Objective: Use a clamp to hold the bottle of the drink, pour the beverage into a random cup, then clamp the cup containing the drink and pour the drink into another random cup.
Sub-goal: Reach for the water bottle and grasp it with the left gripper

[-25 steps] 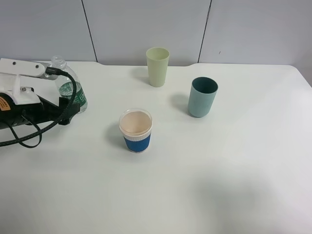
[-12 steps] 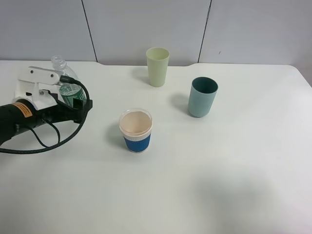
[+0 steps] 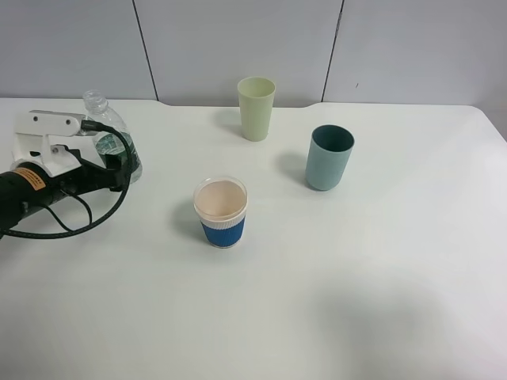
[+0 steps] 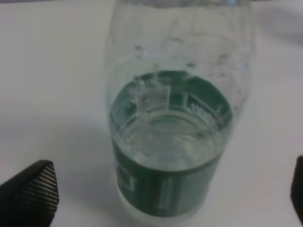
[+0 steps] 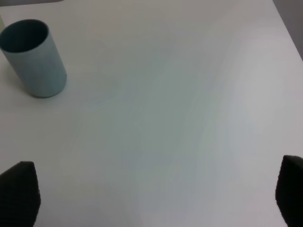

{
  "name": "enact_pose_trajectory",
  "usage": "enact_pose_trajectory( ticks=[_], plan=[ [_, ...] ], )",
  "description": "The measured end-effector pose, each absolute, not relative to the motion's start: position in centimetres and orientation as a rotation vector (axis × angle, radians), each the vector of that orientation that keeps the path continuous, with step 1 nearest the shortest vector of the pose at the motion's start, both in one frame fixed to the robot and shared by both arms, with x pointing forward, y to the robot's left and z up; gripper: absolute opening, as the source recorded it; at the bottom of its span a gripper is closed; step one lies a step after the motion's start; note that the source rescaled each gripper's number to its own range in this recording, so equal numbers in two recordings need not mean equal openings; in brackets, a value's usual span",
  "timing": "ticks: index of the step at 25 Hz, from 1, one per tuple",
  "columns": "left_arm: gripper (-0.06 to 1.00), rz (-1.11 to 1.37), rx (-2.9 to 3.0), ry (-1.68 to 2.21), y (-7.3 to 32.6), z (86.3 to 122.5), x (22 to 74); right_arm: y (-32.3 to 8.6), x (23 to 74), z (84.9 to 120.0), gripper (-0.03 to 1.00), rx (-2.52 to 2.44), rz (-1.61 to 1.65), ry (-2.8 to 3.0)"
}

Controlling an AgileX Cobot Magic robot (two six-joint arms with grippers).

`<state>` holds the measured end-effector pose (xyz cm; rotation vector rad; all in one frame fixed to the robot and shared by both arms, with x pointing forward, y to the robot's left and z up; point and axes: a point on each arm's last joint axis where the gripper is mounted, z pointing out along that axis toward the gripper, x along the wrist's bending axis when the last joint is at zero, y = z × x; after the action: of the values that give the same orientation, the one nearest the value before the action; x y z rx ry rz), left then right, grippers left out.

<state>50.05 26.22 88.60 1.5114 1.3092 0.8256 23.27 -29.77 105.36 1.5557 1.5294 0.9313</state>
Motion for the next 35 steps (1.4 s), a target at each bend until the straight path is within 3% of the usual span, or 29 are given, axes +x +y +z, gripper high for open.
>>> enact_pose_trajectory(
  ticks=[18, 20, 21, 23, 24, 28, 35],
  plan=[
    [0.99, 0.669, 1.526, 1.265, 24.7, 85.0, 54.7, -29.8, 23.3, 105.4, 1.00, 1.556, 0.931, 1.529],
    [0.86, 0.662, 1.524, 1.272, 24.7, 84.9, 54.7, -29.8, 23.3, 105.4, 1.00, 1.556, 0.931, 1.529],
    [0.69, 0.660, 1.522, 1.273, 24.7, 84.9, 54.7, -29.8, 23.3, 105.4, 1.00, 1.556, 0.931, 1.529],
    [0.17, 0.657, 1.518, 1.274, 24.7, 84.9, 54.7, -29.8, 23.3, 105.4, 1.00, 1.556, 0.931, 1.529],
    [0.01, 0.653, 1.518, 1.276, 24.7, 84.9, 54.7, -29.8, 23.3, 105.4, 1.00, 1.556, 0.931, 1.529],
    [0.08, 0.650, 1.517, 1.277, 24.6, 84.9, 54.7, -29.8, 23.3, 105.4, 1.00, 1.556, 0.931, 1.529],
    [0.09, 0.655, 1.543, 1.294, 24.7, 85.9, 54.7, -29.8, 23.3, 105.4, 1.00, 1.556, 0.931, 1.529]
  ],
)
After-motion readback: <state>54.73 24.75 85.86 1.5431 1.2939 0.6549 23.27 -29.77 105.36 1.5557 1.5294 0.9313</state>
